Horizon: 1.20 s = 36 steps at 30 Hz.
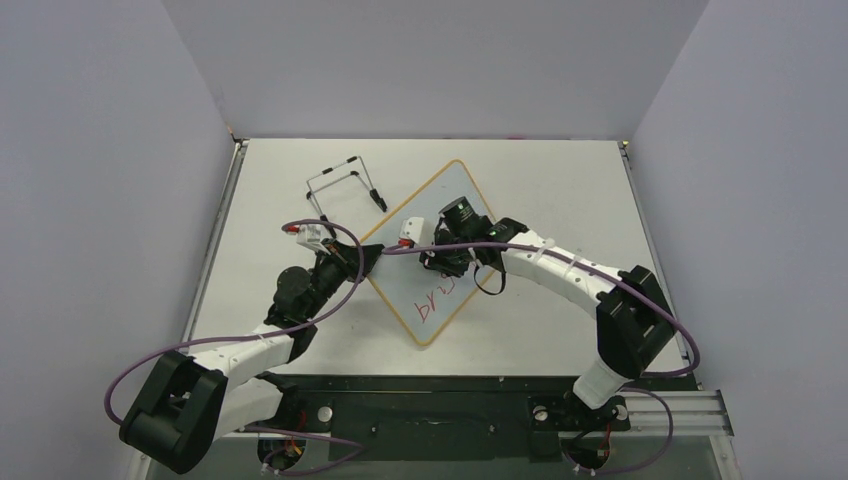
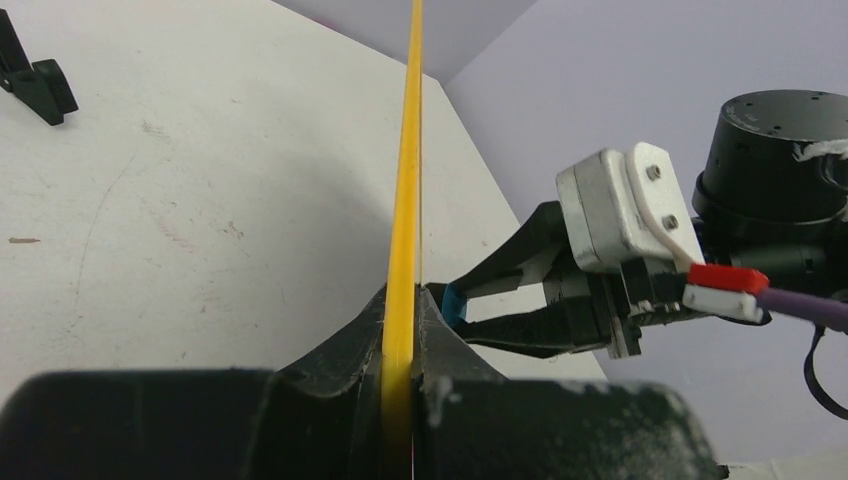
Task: Erase the whiteboard
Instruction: Erase the whiteboard at the center of the board.
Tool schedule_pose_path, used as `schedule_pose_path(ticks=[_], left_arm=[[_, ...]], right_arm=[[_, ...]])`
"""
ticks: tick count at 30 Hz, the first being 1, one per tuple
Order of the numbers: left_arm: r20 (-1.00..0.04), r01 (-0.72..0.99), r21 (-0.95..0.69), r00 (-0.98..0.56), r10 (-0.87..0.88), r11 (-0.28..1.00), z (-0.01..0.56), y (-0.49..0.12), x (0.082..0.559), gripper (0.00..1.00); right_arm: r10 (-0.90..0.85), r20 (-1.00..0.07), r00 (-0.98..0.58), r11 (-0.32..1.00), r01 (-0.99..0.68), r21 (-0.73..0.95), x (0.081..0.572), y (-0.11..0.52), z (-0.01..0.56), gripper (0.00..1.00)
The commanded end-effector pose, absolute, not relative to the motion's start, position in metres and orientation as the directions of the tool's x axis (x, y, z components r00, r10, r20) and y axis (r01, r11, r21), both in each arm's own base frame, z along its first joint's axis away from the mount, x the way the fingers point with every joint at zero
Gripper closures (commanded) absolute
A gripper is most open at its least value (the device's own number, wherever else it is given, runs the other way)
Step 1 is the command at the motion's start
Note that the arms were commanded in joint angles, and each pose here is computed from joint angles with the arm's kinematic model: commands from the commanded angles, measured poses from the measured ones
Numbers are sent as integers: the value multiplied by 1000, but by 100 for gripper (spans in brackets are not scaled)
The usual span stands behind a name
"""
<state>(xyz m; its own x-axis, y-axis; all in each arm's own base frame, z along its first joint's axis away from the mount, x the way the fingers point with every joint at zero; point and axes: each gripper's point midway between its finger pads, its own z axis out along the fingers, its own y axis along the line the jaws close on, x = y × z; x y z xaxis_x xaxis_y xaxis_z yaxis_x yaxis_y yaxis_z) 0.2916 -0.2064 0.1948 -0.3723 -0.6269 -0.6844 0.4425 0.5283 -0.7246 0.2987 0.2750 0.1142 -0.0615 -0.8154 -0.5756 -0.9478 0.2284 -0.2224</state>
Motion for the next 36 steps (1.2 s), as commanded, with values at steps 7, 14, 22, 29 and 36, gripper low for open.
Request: schedule_pose_path(ticks=[7,14,22,29,36], left_arm=[[-695,535,-697,-340,-633,478,220,-214,283,100],[-697,539,-695,-345,-628,476,219,-216,284,100],[-701,541,-692,-346,-624,478,218,-217,284,100],[-713,543,-681,-339,-614,490,217,-216,283,100],[-717,545,-678,-339,-609,494,216,-216,283,100]], right_arm=[[-648,-742,-170,540,-790,-291,346,280,158,100],[-695,-685,-218,524,-806,-275,351,262,137,100],[-767,-635,-94,263,-948,-179,302,297,120,100],[-742,-648,-172,379,-905,-194,324,286,123,100],[-809,-558,-187,352,-913,-204,331,258,107,100]])
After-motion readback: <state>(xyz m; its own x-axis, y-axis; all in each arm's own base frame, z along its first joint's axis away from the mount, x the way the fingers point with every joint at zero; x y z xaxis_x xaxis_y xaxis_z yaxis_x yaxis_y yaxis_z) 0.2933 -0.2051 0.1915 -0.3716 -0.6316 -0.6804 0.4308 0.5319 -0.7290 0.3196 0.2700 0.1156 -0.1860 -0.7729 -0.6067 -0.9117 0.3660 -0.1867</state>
